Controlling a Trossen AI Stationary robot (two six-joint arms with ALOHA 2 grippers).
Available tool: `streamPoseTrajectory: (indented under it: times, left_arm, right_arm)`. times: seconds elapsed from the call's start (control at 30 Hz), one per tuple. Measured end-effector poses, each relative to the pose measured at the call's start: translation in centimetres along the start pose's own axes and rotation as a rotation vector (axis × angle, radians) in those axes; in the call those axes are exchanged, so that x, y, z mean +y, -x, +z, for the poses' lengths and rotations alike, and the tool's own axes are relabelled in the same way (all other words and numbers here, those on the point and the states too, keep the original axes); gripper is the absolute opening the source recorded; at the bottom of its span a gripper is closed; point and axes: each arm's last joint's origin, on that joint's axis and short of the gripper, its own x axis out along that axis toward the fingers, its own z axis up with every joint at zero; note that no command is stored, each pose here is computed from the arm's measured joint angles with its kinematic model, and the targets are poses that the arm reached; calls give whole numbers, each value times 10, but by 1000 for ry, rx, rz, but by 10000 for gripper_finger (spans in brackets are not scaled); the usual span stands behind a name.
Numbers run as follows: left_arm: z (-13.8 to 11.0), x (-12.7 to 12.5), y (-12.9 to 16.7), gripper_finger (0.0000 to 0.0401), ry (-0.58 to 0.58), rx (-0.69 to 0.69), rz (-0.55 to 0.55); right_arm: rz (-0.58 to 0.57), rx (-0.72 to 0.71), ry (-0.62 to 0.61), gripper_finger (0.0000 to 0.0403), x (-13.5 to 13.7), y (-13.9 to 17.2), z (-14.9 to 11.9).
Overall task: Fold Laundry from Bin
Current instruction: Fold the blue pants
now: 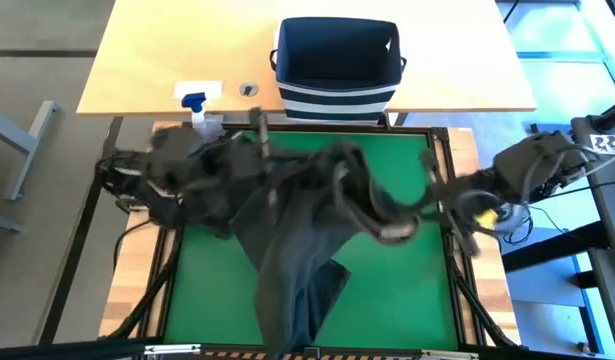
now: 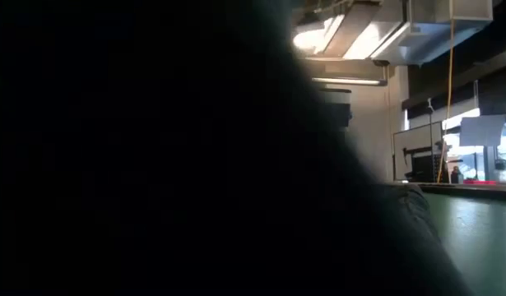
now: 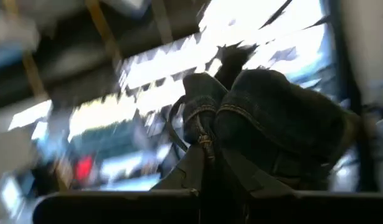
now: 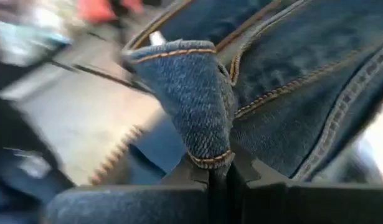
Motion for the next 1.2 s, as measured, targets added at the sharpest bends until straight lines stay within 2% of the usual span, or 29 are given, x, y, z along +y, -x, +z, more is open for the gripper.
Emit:
streamPoseTrajectory:
  times: [0.13,0.27,0.37,0.57,0.7,0.97,1.2]
  left_arm:
    - [-38,18,-18,21,87,180,66]
    - [-86,31,-35,21,144,316,76]
    - [-128,42,-46,21,200,409,81]
    - [-206,67,-56,21,335,485,37]
    - [-255,85,-52,21,427,499,8]
    - [-332,119,-39,21,570,489,16]
    - [-396,131,-45,21,605,593,32]
  right_arm:
    - [-260,224,-95,12,-14,-3,-23]
    - [-481,442,-175,9,-30,-23,-52]
    - [-601,566,-227,9,-42,-33,-76]
    - [-792,704,-358,10,-72,-46,-132]
    - [-854,705,-491,9,-95,-42,-172]
    - [-941,621,-756,9,-138,-36,-249]
    - [-1039,602,-921,11,-161,-30,-310]
